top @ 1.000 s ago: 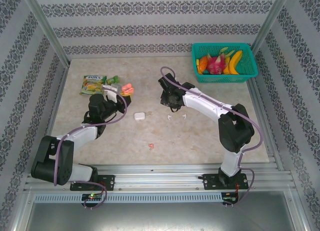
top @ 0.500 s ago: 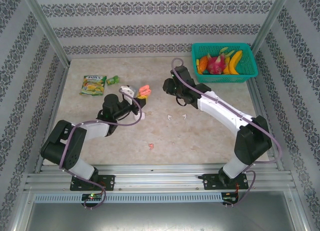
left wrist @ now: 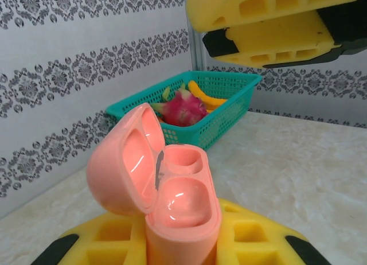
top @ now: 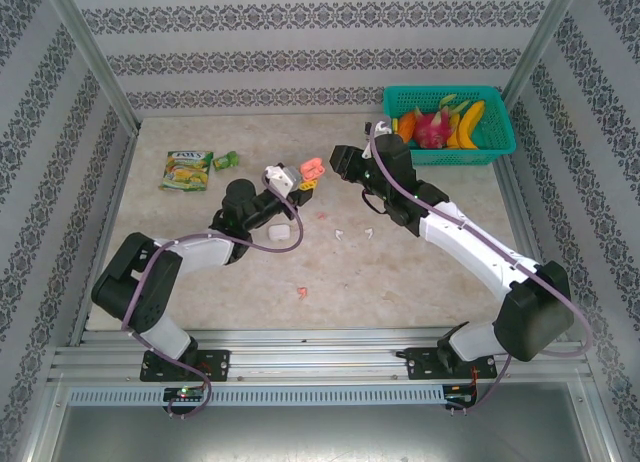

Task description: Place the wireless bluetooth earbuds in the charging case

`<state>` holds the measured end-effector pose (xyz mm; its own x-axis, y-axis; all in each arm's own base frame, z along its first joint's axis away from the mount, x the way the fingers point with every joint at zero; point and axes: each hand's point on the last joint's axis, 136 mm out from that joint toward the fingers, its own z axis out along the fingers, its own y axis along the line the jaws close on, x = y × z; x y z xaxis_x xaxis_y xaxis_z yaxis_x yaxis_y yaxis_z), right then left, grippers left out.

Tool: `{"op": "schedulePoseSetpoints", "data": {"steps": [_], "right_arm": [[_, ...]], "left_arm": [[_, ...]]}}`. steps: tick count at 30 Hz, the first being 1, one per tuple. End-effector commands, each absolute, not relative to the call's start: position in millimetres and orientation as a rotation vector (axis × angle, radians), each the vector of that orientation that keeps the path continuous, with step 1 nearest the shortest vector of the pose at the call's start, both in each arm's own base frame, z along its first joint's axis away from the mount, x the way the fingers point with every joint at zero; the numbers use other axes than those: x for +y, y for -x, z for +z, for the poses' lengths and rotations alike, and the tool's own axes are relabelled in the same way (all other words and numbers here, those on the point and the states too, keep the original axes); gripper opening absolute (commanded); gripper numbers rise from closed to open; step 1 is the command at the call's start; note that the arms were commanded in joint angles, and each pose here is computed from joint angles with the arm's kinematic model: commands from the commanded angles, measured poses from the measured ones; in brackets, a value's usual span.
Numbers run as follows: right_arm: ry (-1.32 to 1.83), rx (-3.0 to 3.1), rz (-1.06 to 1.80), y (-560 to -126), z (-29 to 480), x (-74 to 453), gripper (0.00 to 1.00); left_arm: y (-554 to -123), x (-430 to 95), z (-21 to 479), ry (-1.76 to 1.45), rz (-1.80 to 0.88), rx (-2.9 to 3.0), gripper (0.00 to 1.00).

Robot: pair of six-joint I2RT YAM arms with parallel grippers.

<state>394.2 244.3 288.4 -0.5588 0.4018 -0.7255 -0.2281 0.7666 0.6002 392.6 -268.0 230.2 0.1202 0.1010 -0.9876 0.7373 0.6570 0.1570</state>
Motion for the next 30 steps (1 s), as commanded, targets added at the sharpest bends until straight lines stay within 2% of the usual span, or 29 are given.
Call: {"op": "schedulePoseSetpoints", "data": {"steps": [1, 11, 14, 22, 30], "right_arm": [[-0.135, 1.986, 0.828, -398.4, 285.6, 239.1, 0.35], [-0.353, 2.173, 0.752, -397.9, 205.9, 212.9, 0.38], [-0.349, 2.285, 0.725, -393.4, 181.8, 218.1, 0.43], [-0.244, 2.564, 0.711, -378.8, 127.9, 266.7, 0.44], [-0.423, 2.712, 0.598, -371.1, 87.0, 314.2, 0.45]], "left_arm": [[-407.6, -263.8, 234.4, -0.729, -0.426, 1.366, 0.00], [-417.7, -211.1, 244.1, -0.448, -0.305, 1.398, 0.00], [-416.7, -195.1, 247.5, -0.375, -0.321, 1.402, 0.00], [-409.0, -150.2, 259.1, -0.210, -0.329, 1.418, 0.00], [-391.5, -121.4, 258.4, -0.104, -0.313, 1.428, 0.00]]}}
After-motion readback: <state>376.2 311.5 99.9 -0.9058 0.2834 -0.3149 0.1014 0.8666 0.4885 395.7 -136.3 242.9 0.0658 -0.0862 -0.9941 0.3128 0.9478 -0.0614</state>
